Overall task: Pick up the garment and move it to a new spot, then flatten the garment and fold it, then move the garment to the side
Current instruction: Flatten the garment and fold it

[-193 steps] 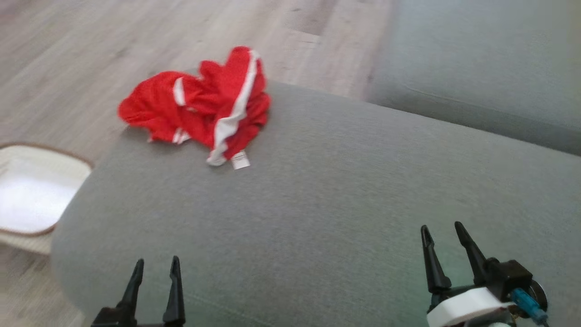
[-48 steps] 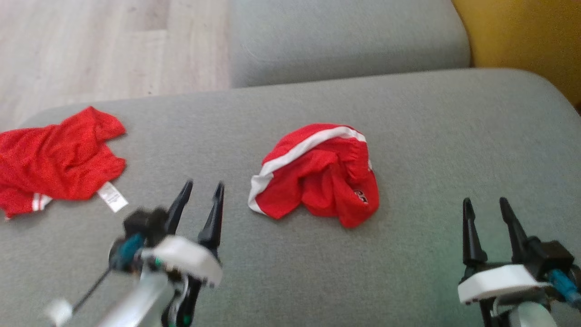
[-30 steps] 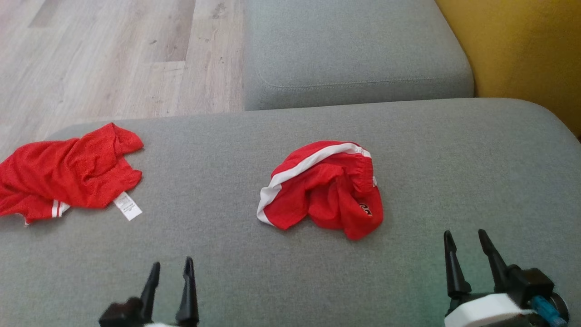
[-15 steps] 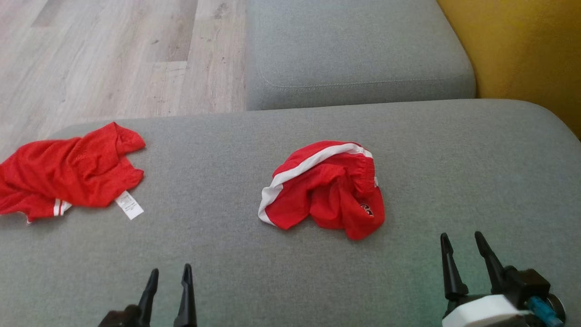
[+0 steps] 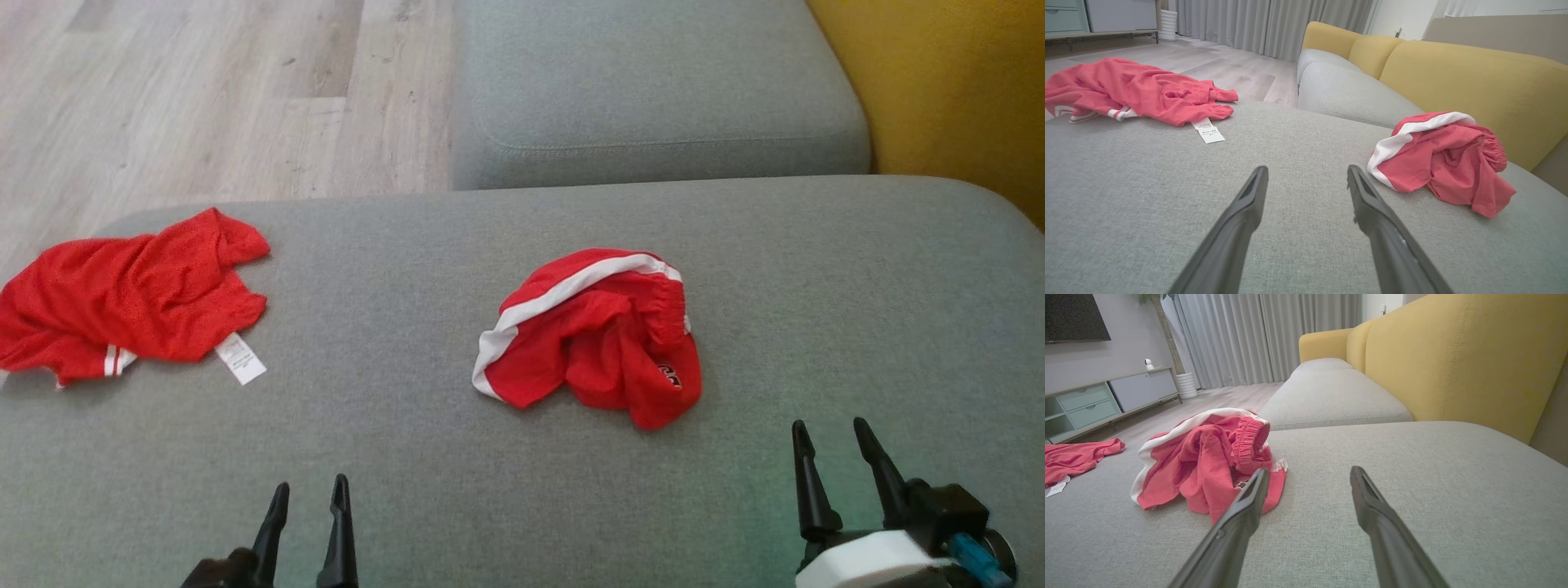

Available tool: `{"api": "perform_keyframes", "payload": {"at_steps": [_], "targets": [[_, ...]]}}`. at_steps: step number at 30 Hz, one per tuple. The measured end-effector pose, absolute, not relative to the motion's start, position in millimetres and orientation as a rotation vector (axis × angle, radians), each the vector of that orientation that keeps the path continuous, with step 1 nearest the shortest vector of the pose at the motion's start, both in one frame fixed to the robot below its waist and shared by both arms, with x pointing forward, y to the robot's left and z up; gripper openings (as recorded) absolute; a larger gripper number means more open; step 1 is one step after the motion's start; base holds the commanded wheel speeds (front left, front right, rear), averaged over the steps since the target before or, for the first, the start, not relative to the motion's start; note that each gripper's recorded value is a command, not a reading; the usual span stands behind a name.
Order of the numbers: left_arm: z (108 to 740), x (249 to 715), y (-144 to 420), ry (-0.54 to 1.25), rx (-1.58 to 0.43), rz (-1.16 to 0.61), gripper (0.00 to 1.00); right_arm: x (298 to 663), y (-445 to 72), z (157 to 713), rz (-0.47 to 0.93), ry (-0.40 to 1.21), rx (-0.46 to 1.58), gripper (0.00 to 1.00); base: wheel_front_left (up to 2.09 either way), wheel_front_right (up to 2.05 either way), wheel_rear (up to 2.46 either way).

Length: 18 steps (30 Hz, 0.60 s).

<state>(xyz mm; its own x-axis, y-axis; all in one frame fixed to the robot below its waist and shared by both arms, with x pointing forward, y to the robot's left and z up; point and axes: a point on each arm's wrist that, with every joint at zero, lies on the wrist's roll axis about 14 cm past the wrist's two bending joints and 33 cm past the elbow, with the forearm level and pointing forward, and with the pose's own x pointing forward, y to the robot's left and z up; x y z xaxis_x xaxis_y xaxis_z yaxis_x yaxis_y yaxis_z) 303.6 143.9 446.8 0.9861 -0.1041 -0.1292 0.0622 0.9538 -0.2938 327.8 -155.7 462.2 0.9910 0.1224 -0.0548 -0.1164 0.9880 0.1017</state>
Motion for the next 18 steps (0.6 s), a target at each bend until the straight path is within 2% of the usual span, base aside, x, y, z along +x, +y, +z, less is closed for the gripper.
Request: {"api": "perform_keyframes", "payload": {"at_steps": [8,14,18], "targets": [[441.6,300.4,152.4,0.155,-0.286,-0.052,1.00,341.3,-144.2,458.3,0.158,0.080,0.084,1.00,0.00,0.00,0.00],[437.5,298.1,157.2,0.166,-0.284,-0.031,1.00,394.7,-121.7,487.0,0.218,0.022,0.063,1.00,0.00,0.00,0.00],[437.1,299.4,164.4,0.166,-0.285,0.000,1.00,425.4,-97.9,486.8,0.274,0.068,0.056,1.00,0.00,0.00,0.00]]}}
